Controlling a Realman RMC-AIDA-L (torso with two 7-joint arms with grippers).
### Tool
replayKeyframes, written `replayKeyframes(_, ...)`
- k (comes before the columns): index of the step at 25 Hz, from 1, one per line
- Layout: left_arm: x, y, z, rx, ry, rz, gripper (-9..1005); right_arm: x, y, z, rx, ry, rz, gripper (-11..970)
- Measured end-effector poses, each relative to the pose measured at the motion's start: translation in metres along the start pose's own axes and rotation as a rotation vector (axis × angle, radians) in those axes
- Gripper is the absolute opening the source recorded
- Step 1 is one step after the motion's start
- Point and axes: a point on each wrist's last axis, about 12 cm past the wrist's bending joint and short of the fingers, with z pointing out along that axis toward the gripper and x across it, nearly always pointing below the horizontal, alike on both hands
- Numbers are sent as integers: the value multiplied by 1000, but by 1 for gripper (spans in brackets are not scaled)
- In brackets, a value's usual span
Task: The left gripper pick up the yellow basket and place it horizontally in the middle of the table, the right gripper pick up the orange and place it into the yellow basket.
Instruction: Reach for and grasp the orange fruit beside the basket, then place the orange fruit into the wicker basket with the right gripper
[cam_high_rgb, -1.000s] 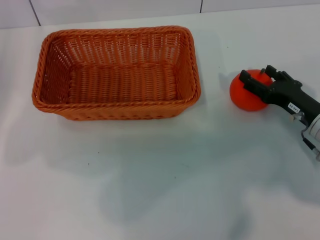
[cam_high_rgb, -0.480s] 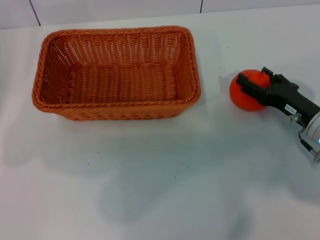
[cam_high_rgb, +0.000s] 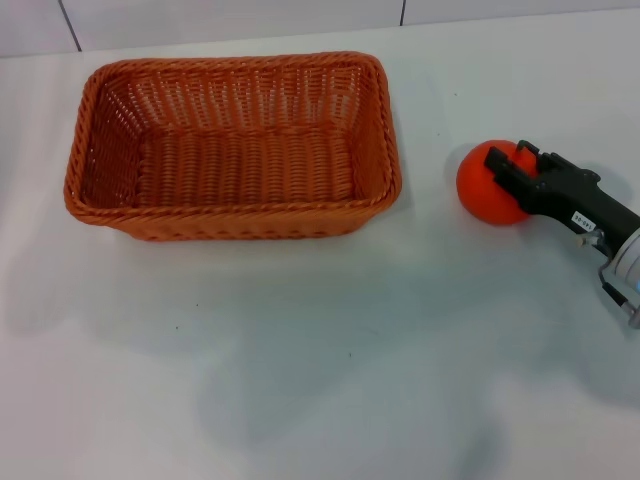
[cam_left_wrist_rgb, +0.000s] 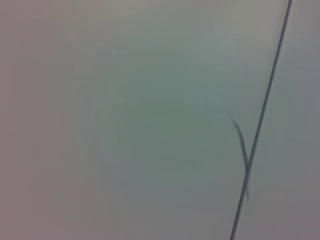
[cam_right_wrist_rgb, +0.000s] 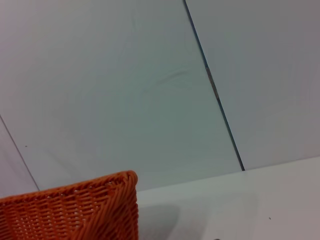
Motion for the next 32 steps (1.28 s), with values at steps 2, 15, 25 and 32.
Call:
replayKeyframes(2,0,0,0,-1,-1,-1,887,0,0,0,1,-3,-1,702)
replayKeyframes(15,1,2,-4,-11,2,-4,888,3,-3,1,19,24,22,264)
replayKeyframes(25,4,4,-5,-29,-6,-30,888,22,1,-7,30,175,57,208)
replayKeyframes(32,7,4,-5,-32,1,-40,889,44,-6,14,85,218,19,168)
